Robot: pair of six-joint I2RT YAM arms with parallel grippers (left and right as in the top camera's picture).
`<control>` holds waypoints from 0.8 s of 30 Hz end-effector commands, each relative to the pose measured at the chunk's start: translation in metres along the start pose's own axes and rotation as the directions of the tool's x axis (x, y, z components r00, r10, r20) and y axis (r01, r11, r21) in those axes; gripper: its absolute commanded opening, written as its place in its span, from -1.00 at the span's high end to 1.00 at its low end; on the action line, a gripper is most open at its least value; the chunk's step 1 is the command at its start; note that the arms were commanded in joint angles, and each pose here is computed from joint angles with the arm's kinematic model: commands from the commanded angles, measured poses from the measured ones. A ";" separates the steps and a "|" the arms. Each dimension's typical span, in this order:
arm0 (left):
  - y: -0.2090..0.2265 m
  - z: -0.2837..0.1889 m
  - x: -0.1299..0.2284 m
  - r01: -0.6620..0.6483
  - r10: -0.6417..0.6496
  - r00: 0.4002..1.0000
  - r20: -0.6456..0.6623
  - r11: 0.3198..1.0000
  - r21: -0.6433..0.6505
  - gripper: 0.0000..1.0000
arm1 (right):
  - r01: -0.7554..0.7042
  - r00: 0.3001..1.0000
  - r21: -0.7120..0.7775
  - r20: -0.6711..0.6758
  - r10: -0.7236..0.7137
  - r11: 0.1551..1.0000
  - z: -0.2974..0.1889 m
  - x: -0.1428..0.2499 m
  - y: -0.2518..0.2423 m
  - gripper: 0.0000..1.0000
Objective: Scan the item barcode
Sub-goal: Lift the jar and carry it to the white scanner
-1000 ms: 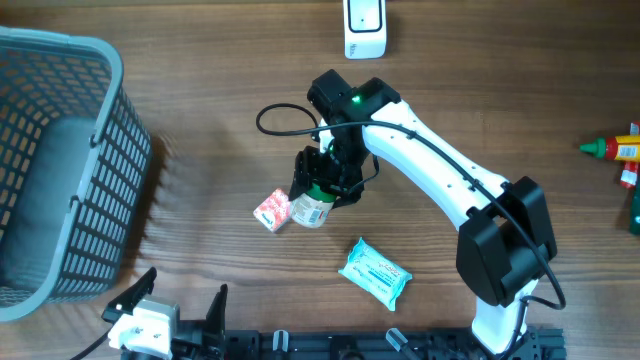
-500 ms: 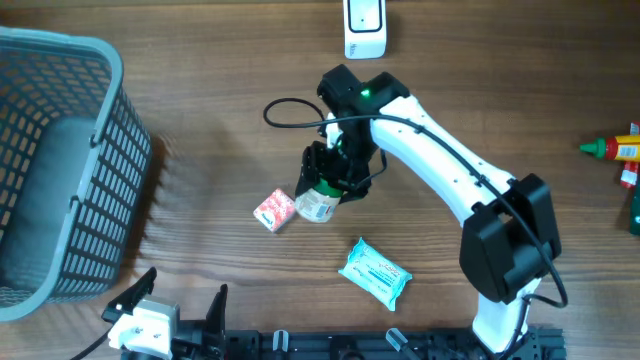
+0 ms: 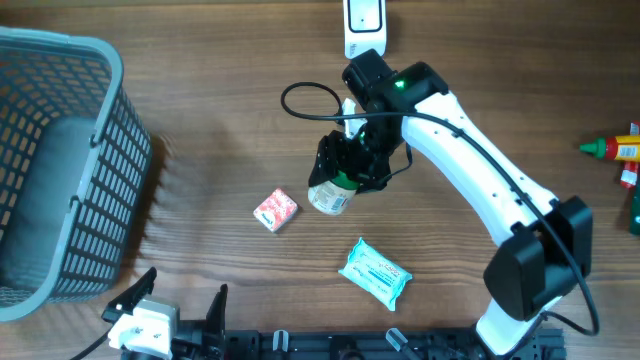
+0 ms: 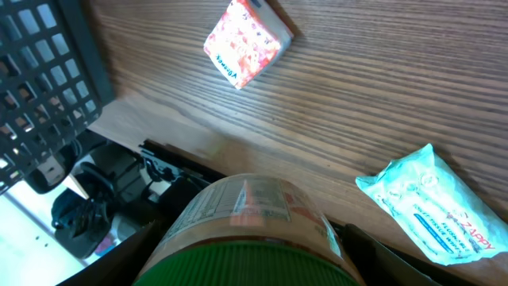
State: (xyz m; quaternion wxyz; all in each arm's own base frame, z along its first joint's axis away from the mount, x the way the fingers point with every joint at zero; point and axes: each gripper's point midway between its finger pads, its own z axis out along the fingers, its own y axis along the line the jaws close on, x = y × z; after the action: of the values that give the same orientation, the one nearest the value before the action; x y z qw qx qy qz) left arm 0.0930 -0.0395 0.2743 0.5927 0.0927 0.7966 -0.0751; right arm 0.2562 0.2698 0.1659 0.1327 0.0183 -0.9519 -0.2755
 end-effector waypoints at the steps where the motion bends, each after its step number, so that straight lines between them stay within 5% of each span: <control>1: 0.000 -0.001 -0.001 0.002 -0.002 1.000 0.009 1.000 0.003 -1.00 | 0.058 0.996 -0.034 0.076 -0.055 0.998 -0.029 0.006 0.011 0.12; 13: 0.000 -0.001 -0.001 0.002 -0.002 1.000 0.009 1.000 0.003 -1.00 | -0.008 0.956 0.141 0.292 -0.034 0.990 -0.060 -0.028 -0.027 0.12; 18: 0.000 -0.001 -0.001 0.002 -0.002 1.000 0.009 1.000 0.003 -1.00 | -0.092 0.870 0.242 0.492 -0.040 0.966 -0.091 -0.057 -0.045 0.13; 24: 0.000 -0.001 -0.001 0.002 -0.002 1.000 0.009 1.000 0.003 -1.00 | -0.083 0.802 0.241 0.592 -0.078 0.967 -0.127 -0.044 -0.038 0.12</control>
State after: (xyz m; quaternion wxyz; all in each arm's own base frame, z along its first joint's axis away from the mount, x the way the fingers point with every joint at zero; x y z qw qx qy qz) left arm 0.0930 -0.0395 0.2743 0.5927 0.0927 0.7966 -0.0751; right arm 0.3302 0.1864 0.2016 -0.1188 -0.0415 -0.9828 -0.1351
